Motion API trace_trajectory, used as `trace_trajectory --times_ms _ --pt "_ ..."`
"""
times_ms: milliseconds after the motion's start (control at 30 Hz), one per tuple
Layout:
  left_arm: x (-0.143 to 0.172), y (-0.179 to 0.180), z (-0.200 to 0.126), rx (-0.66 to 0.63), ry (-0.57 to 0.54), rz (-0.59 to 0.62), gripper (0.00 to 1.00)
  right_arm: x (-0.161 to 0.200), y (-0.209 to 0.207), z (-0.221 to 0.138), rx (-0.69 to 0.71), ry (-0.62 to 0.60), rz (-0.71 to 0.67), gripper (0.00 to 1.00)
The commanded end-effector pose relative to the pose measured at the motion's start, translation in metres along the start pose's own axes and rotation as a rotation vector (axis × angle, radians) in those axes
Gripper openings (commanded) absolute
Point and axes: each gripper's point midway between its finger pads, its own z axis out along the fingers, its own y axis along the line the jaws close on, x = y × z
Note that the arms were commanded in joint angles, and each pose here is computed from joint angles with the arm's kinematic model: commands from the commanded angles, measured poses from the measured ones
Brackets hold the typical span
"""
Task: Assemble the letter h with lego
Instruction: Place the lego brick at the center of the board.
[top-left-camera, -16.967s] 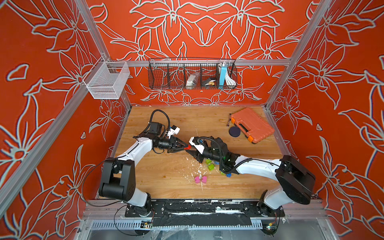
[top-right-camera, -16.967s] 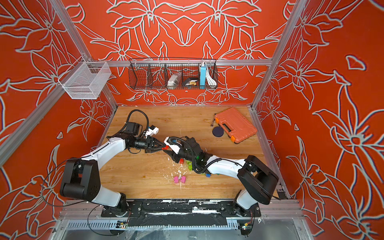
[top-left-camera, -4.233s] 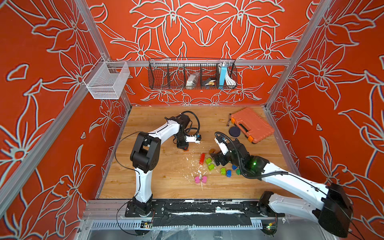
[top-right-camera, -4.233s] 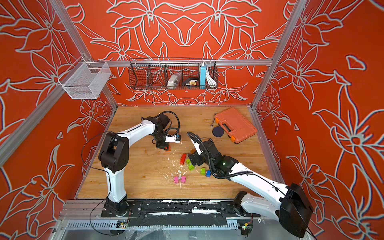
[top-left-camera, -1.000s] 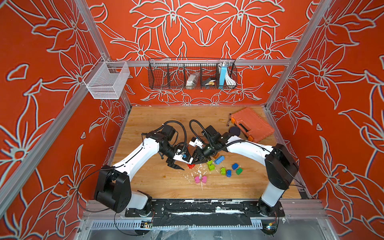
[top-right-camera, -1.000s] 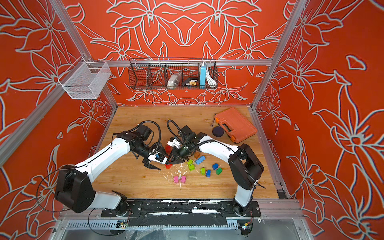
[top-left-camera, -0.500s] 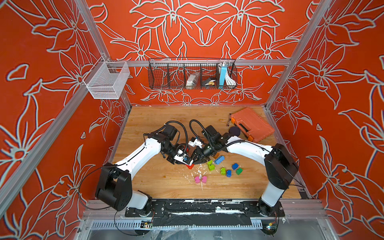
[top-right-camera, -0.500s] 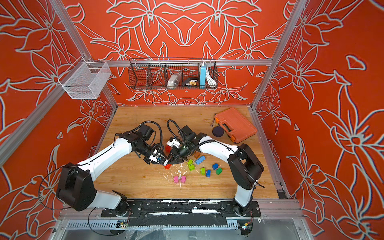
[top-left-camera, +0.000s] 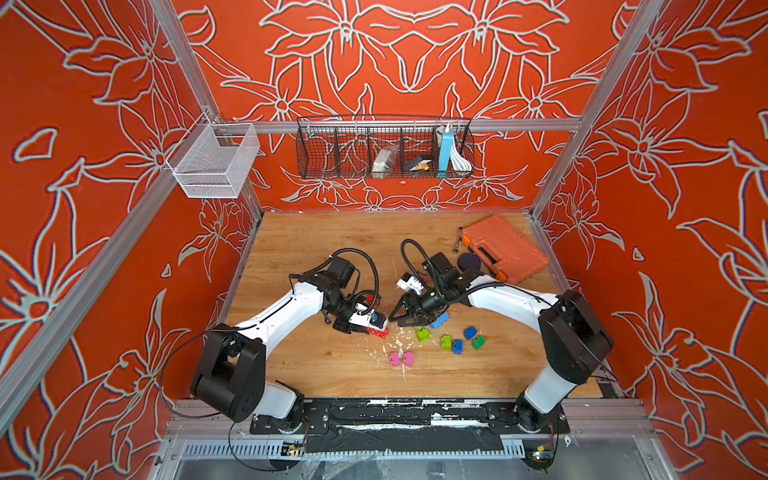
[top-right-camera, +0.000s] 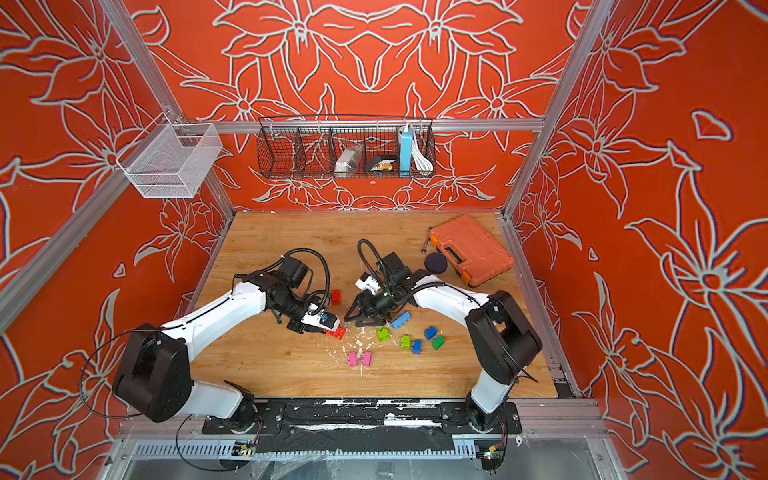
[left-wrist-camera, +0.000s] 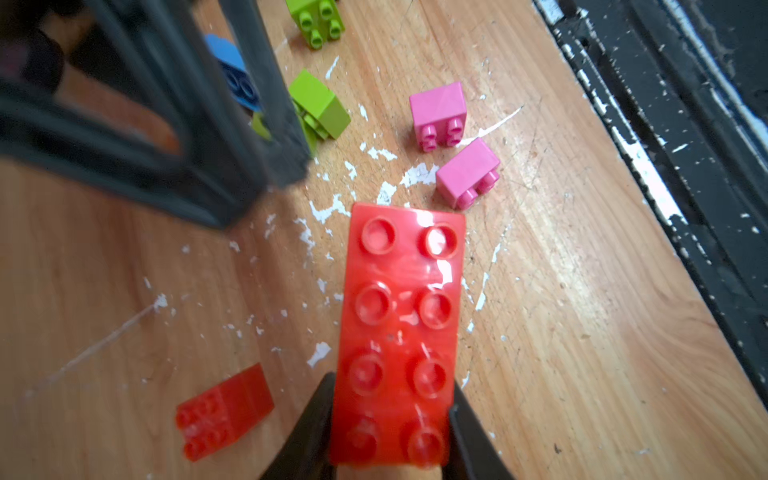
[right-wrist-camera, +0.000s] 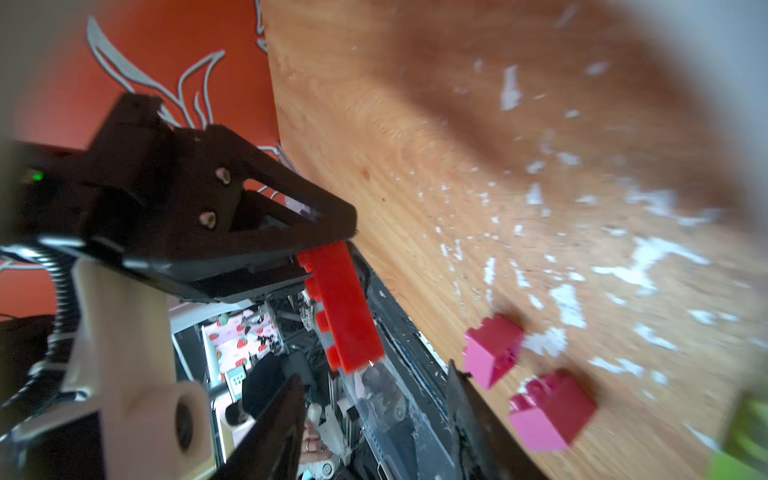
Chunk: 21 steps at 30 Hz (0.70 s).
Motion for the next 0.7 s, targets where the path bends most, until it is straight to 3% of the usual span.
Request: trace_trajectory --times_ms 0,167,433,567,667 --pt "0.018 -0.005 0.012 0.005 0.052 -0.168 0.36 -0.013 -0.023 -0.025 0.109 -0.122 0.000 0.58" --pt "0.041 0.005 0.032 -0.019 0.113 -0.423 0.36 -0.023 -0.046 -0.050 0.305 -0.232 -0.044 0.58" --pt "0.063 0.022 0.048 -0.095 0.169 -0.570 0.39 -0.035 -0.057 -0.058 0.402 -0.282 -0.043 0.58" --pt "0.062 0.019 0.052 -0.062 0.163 -0.613 0.48 -0.048 -0.062 -0.058 0.473 -0.305 -0.010 0.58" --pt "0.053 0.010 0.045 -0.025 0.129 -0.618 0.66 -0.061 -0.056 -0.056 0.519 -0.326 0.001 0.61"
